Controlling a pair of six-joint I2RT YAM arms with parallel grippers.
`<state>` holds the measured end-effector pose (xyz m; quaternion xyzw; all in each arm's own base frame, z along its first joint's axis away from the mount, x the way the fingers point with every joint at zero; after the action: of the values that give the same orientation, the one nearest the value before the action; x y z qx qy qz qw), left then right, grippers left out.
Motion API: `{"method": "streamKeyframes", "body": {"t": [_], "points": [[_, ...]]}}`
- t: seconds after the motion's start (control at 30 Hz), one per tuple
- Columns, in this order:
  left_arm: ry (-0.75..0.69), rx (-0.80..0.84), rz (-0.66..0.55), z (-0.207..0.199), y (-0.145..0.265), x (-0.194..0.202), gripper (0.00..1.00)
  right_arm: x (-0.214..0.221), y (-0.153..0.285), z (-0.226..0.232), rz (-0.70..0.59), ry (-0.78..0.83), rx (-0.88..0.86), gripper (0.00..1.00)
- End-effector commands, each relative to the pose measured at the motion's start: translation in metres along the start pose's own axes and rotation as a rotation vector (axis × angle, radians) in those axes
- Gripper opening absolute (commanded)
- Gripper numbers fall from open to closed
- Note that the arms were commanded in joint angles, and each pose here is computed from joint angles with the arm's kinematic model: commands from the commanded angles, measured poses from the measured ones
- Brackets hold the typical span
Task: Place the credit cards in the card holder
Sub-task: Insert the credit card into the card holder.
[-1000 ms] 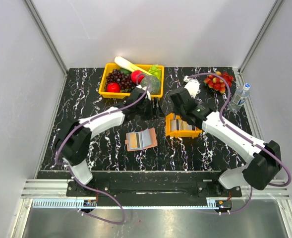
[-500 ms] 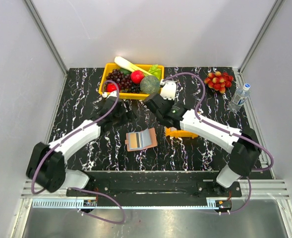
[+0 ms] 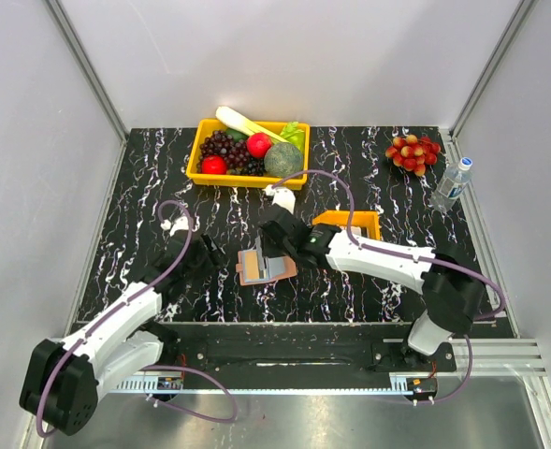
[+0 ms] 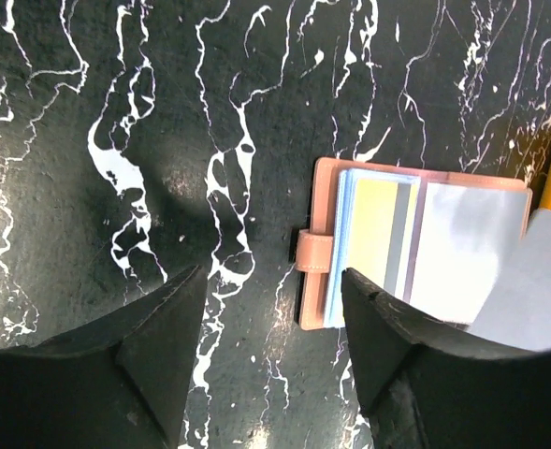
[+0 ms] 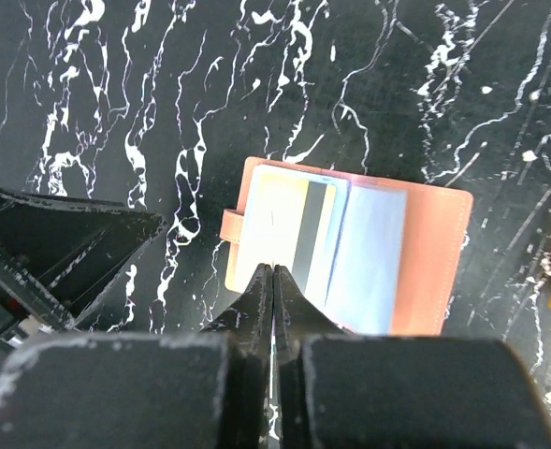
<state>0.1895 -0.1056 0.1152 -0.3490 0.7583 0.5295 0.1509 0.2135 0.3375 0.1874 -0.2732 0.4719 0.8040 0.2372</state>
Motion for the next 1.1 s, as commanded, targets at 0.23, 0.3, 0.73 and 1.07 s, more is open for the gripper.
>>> {"method": "streamKeyframes", "body": {"t": [0.23, 0.3, 0.73, 1.07], "points": [[-0.029, 0.144, -0.04, -0.012, 0.002, -0.003, 0.56, 0.018, -0.038, 0.001, 0.06, 0.062, 0.026, 0.0], [-0.035, 0.153, -0.037, -0.014, 0.0, -0.003, 0.56, 0.019, -0.039, -0.007, 0.052, 0.079, 0.068, 0.0], [-0.072, 0.244, 0.036, -0.025, -0.012, 0.003, 0.56, 0.014, -0.035, -0.041, 0.048, 0.046, 0.135, 0.0], [-0.08, 0.375, 0.078, -0.044, -0.019, 0.002, 0.55, 0.015, -0.034, -0.057, 0.073, 0.007, 0.129, 0.0]]}}
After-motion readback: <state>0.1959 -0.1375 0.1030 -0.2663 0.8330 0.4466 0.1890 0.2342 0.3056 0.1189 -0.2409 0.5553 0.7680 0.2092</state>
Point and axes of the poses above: each gripper's point midway between its finger pads, its own y axis back along the fingers, its own z axis along the line the jaws close on, x = y × z, the point moved 7 cm from there along y, back along the fingers, and after that the axes turned 6 degrees about -y, right-handed, at the moved point
